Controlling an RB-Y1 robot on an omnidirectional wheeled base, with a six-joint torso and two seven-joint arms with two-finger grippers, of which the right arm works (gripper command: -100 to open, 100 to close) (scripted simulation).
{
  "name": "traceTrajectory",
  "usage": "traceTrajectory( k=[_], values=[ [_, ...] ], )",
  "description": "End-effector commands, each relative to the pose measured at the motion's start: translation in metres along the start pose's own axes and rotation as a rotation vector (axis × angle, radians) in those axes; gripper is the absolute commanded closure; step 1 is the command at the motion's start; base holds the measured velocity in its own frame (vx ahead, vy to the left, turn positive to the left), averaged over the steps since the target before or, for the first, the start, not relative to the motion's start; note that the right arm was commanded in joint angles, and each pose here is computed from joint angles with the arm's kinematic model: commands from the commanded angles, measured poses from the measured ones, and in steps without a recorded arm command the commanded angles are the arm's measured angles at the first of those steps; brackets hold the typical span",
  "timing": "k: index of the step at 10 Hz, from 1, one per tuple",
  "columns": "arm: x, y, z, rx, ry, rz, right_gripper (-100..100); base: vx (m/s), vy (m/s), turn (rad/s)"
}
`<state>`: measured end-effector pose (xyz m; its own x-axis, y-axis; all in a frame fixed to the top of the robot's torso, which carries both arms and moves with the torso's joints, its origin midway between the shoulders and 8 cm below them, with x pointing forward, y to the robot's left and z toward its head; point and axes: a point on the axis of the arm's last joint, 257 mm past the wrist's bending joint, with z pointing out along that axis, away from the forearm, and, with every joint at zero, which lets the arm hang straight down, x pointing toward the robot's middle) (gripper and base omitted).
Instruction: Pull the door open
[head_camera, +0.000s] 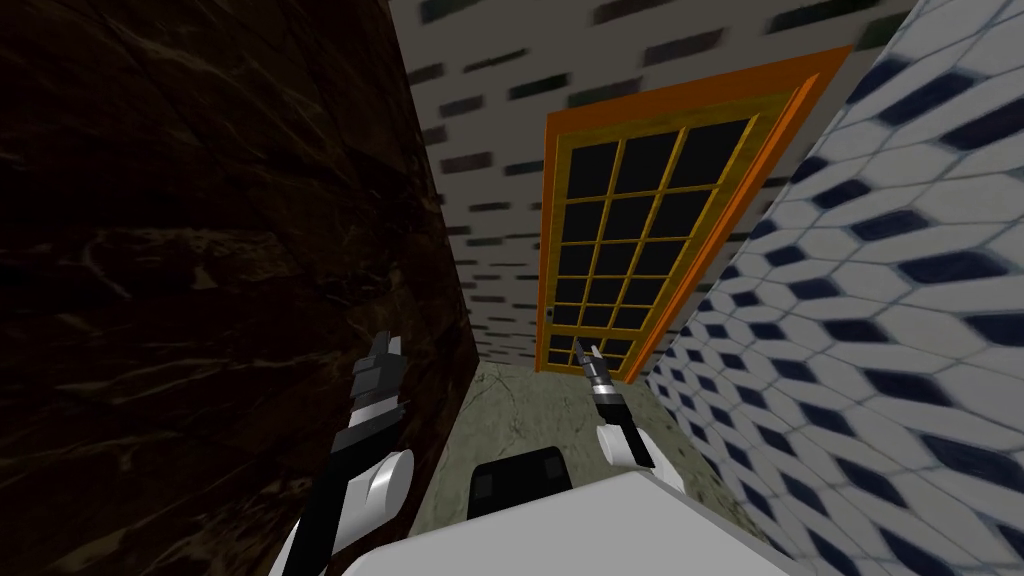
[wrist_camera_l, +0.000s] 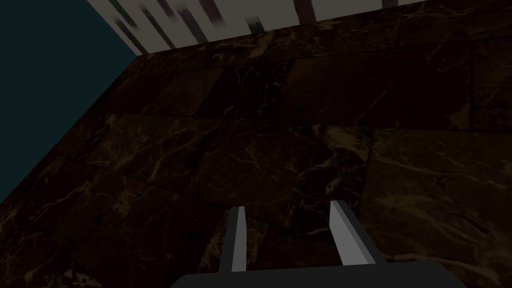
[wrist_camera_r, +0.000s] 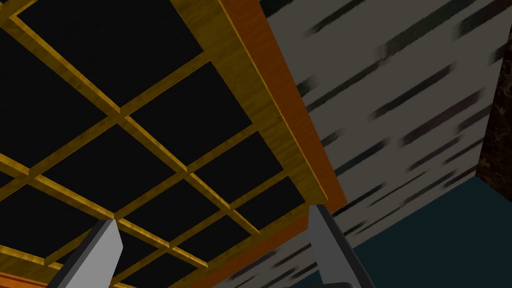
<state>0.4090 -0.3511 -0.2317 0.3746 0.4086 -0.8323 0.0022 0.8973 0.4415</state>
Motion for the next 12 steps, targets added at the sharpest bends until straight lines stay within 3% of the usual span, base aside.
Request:
traceTrajectory(
  k=[1, 12],
  values=[
    [0.009, -0.007, -0.0013, 0.018, 0.014, -0.04, -100, 0.089, -0.001, 0.023],
    [0.058, -0.055, -0.0246, 0.128, 0.12, -0.262, -100, 0.1, -0.006, 0.02]
  ],
)
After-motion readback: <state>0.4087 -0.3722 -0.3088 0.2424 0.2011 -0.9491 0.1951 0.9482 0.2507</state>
